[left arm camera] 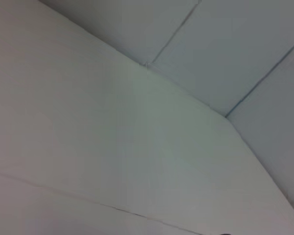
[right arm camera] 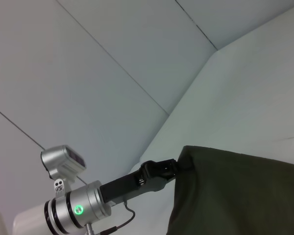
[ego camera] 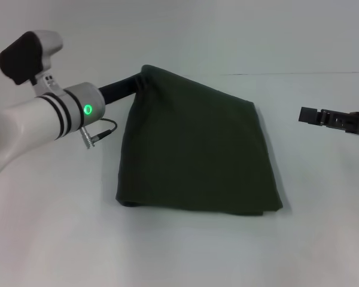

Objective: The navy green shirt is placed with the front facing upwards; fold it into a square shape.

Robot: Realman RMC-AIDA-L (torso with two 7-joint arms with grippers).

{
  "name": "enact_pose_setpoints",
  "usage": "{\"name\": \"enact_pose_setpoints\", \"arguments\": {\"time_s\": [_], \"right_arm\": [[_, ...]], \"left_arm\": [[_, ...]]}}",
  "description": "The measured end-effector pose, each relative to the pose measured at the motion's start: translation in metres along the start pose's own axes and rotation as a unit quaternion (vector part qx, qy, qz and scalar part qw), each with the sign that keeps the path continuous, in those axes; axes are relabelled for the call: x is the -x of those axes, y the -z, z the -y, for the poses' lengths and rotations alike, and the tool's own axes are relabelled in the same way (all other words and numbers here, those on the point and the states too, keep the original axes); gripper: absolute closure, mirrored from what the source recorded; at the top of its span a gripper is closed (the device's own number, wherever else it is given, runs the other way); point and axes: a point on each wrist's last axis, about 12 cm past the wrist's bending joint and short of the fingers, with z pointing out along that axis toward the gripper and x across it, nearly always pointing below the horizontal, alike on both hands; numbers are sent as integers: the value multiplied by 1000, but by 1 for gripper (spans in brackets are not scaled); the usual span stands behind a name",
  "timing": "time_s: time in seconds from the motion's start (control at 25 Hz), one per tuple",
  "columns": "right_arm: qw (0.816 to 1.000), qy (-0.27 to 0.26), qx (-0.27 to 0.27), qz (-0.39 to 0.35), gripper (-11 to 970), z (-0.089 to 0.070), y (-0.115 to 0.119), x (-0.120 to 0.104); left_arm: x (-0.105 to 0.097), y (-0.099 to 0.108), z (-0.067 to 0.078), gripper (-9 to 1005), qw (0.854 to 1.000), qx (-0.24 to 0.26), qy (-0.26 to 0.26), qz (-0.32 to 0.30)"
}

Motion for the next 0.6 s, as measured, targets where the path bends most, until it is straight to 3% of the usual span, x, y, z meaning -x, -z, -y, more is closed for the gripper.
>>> {"name": "enact_pose_setpoints", "arguments": {"time_s": [0.6], "right_arm": [[1000, 5, -4, -15, 45, -1, -7, 4]], "left_arm": [[-2, 7, -12, 967, 999, 15, 32, 17]]}}
